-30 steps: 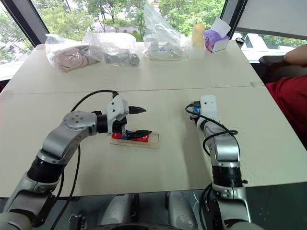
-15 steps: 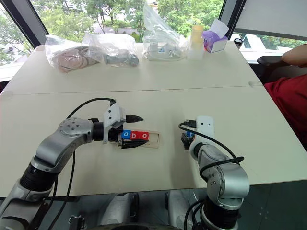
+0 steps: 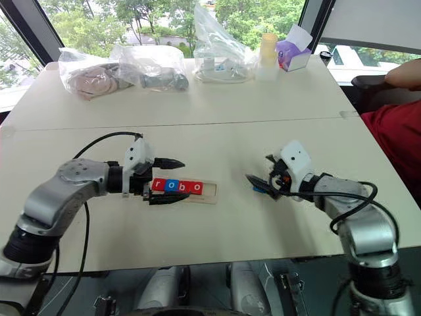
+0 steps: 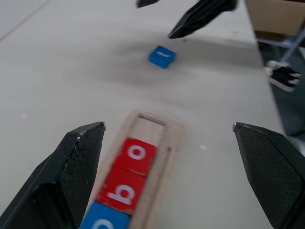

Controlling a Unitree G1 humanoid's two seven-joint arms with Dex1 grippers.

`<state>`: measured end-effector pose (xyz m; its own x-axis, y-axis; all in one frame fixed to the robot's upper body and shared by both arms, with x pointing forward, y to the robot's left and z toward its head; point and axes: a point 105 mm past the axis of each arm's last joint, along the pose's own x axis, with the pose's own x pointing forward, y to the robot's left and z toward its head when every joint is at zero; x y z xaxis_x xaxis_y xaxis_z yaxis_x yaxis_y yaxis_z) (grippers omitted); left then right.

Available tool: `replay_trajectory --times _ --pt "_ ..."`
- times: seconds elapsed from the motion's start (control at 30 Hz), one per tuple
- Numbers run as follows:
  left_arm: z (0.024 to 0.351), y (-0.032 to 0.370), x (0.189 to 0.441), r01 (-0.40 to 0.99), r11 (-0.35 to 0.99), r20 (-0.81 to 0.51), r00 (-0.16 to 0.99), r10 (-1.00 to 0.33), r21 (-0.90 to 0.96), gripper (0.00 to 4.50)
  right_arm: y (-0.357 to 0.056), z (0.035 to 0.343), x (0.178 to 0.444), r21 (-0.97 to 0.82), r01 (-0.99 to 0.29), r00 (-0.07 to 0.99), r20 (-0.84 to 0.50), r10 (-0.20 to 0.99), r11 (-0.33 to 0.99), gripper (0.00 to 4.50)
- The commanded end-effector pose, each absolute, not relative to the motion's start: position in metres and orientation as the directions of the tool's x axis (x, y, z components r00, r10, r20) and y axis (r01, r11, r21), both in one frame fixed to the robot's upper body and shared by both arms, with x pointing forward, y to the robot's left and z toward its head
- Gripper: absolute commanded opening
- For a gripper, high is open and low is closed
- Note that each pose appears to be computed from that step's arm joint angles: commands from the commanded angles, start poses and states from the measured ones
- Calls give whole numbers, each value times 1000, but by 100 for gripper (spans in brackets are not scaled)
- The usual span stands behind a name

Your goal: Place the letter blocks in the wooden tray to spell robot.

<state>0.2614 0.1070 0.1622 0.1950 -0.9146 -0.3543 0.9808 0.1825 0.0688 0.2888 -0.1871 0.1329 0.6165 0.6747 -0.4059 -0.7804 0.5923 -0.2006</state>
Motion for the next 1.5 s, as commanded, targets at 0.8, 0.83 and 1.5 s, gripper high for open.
replay_trajectory --times 0.8,0.83,1.5 --pt "171 119 258 972 191 -421 231 -877 136 450 -192 79 309 -190 -869 491 -451 746 457 118" --pt "166 121 259 972 194 -436 234 -869 134 450 -188 81 310 -198 -870 490 -441 752 452 118" --pt "152 168 246 939 316 -527 337 -781 133 450 -70 114 311 -227 -946 315 -463 829 233 118"
